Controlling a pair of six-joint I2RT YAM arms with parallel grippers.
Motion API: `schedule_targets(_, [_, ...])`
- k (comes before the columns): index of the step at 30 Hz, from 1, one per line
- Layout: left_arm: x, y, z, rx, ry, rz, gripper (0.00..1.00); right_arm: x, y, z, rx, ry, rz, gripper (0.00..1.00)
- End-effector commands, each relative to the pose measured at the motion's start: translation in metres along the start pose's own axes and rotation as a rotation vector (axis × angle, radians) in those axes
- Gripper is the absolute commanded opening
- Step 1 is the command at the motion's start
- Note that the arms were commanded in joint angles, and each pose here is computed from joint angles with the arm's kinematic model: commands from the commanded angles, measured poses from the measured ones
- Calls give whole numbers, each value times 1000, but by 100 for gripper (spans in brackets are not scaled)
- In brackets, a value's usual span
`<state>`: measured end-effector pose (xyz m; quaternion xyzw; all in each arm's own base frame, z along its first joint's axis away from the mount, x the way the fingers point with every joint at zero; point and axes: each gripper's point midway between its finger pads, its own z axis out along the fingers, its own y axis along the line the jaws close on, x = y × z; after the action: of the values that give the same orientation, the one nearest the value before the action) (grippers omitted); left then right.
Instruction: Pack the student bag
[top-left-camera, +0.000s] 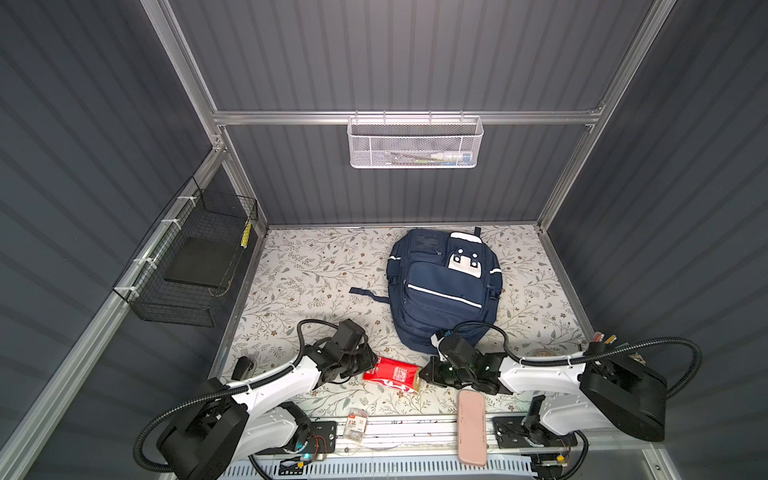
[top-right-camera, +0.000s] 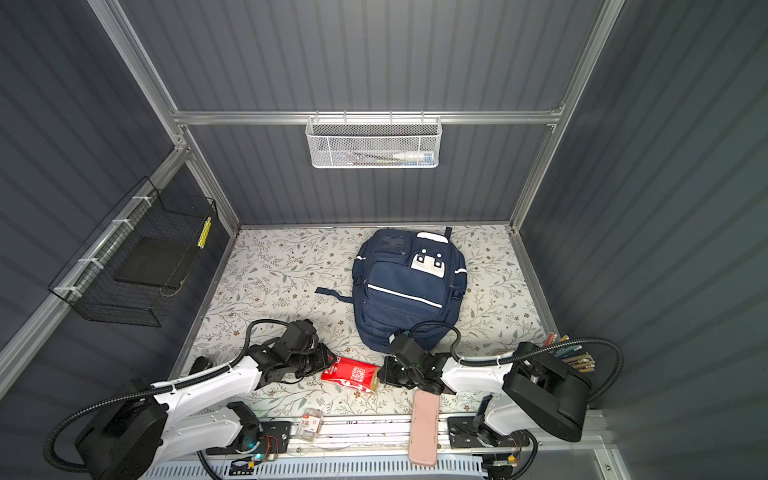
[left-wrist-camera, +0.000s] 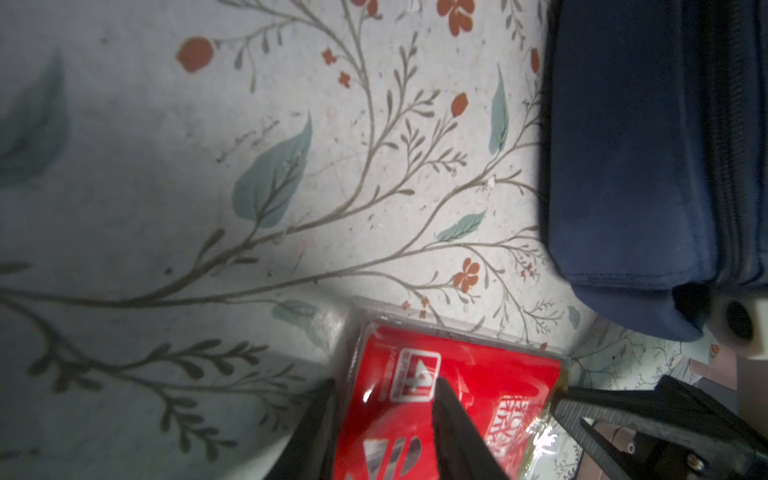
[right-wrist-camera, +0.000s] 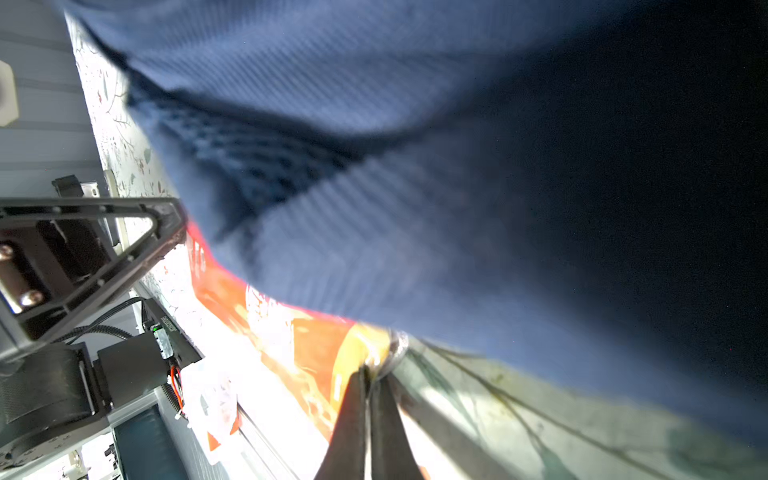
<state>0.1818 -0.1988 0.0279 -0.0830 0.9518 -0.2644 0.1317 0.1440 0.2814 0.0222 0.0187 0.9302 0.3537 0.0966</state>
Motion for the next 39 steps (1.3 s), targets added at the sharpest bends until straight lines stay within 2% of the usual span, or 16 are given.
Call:
schedule_targets(1, [14,8,1,-45,67,5,39,-4,9,-8,-40,-35,-26,0])
schedule_targets(2, [12,6,0,-45,61,15,42,-7,9,-12,-40,-55,-29,0])
schedule_targets(5, [8,-3,-1,-6,45,24,61,-16,12,-30,-60,-126,-43,0])
schedule_targets(7, [1,-10,-4,1,26,46,65,-23,19,-46,-80,-159,-65,0])
schedule_targets(9, [-16,-21,-16,-16,-33,119,69,-30,18,-63,-64,-202,-90,0])
schedule_targets(12, [-49,-50,-40,-38,-121,287,74,-40,12,-88,-75,-255,-87,0])
schedule_targets(17, [-102,-100,-69,-102,-227,566,75,-48,17,-122,-174,-252,-97,0])
schedule_targets(20, [-121,-141,-78,-37,-264,728,75,-43,17,-132,-175,-197,-126,0])
schedule_targets(22, [-119,-169,-71,46,-216,879,79,-41,17,-137,-163,-173,-137,0])
schedule_targets(24, [-115,-183,-58,74,-135,1006,80,-38,10,-140,-134,-164,-118,0])
schedule_targets(26, [-120,-187,-44,52,-110,1080,80,-39,8,-142,-133,-167,-108,0])
schedule_targets(31, [-130,-204,-24,-61,-220,1303,83,-41,6,-146,-139,-162,-80,0])
schedule_targets(37, [-127,-223,-2,-128,-228,1439,84,-45,8,-148,-162,-166,-69,0])
schedule_targets(39, [-133,-237,-4,-159,-268,1475,84,-46,8,-147,-168,-165,-65,0])
